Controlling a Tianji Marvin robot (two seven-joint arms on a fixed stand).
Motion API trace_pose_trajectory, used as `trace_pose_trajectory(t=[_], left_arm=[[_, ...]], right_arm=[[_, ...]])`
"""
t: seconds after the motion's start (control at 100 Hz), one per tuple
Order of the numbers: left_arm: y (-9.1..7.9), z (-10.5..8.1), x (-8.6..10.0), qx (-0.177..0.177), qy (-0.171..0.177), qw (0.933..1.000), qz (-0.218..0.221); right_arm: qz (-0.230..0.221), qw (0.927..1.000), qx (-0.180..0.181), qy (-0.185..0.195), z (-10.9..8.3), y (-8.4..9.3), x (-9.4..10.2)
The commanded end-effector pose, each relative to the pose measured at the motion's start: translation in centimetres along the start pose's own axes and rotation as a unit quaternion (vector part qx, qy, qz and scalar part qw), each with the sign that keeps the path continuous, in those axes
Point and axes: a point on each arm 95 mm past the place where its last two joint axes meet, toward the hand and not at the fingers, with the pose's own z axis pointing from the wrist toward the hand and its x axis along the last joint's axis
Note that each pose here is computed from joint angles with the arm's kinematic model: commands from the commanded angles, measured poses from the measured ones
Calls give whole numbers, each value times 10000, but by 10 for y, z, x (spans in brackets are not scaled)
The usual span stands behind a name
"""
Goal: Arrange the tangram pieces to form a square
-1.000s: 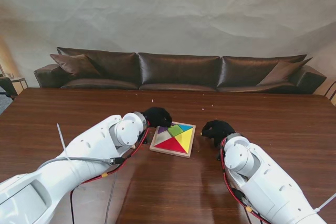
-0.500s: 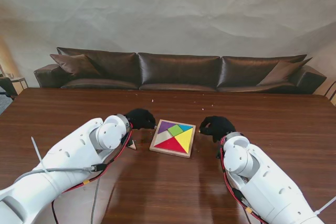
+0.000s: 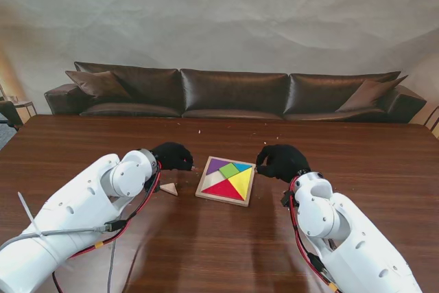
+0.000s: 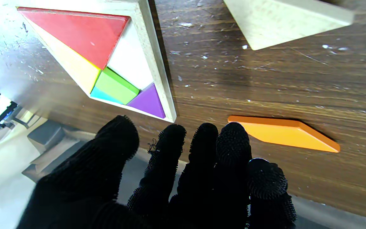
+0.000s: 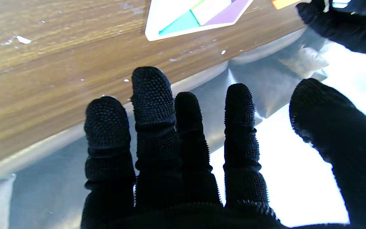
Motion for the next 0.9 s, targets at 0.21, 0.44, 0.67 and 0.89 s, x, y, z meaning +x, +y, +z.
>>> trace_pose_trajectory(t=[0.21,0.44,0.67,0.89], left_arm=[[-1,-18,-11,-136,-76,9998,144],[-2,-35,-15,-305,-196,9969,697],[5,-40,-20,-471,-445,9913,1147],[11,-43,-21,-515,-519,9880,1363]], right_arm=[[53,9988,26,496,-27,-4,14],[152,9978,59,650,-34,-8,16],[286,9977,80,614,-34,-11,12],[353,9978,96,548,-34,-13,8]])
